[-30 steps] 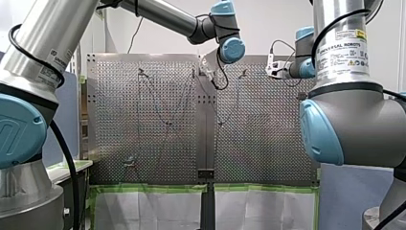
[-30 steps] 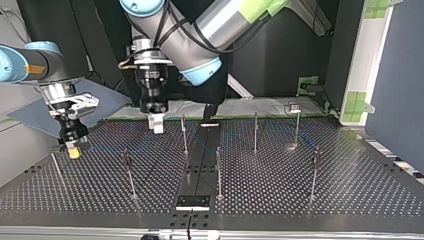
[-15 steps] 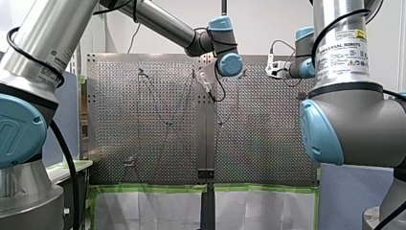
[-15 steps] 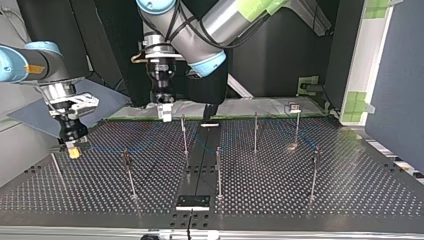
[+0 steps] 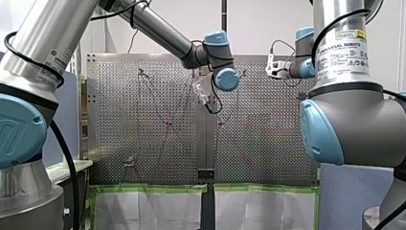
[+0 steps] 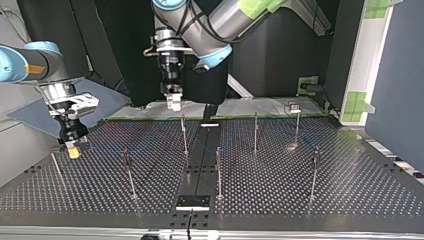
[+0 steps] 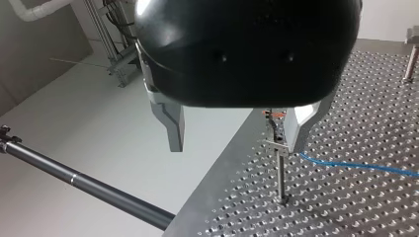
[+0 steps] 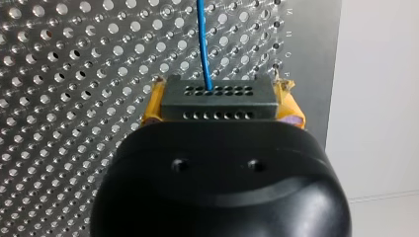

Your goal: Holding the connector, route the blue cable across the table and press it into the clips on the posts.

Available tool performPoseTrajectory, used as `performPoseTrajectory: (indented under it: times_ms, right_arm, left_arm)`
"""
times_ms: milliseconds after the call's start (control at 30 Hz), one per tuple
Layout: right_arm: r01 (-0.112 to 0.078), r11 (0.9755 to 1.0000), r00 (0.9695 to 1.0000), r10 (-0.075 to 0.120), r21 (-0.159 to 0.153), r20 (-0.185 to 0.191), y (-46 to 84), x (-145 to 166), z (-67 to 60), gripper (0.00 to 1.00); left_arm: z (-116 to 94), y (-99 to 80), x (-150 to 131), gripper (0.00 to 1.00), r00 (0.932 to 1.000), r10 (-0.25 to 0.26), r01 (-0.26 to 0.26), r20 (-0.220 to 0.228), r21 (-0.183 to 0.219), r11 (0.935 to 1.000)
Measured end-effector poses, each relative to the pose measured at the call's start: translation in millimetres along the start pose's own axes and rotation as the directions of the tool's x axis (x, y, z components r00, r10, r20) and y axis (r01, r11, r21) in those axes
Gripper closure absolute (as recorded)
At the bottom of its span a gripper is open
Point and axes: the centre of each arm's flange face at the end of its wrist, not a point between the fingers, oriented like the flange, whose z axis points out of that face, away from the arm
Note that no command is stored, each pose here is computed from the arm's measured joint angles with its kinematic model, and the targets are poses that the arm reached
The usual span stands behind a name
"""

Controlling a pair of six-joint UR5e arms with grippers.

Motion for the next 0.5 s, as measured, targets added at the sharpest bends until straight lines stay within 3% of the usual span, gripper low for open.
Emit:
performPoseTrajectory:
  times_ms: [500]
  right_arm:
    - [-0.002, 1.0000, 1.0000, 0.002, 0.003, 0.003, -1.0, -1, 0.1, 1.00]
  left_arm:
    - [-27, 38.7, 28, 0.00, 1.0000, 0.000, 0.000, 0.000, 0.000, 1.0000]
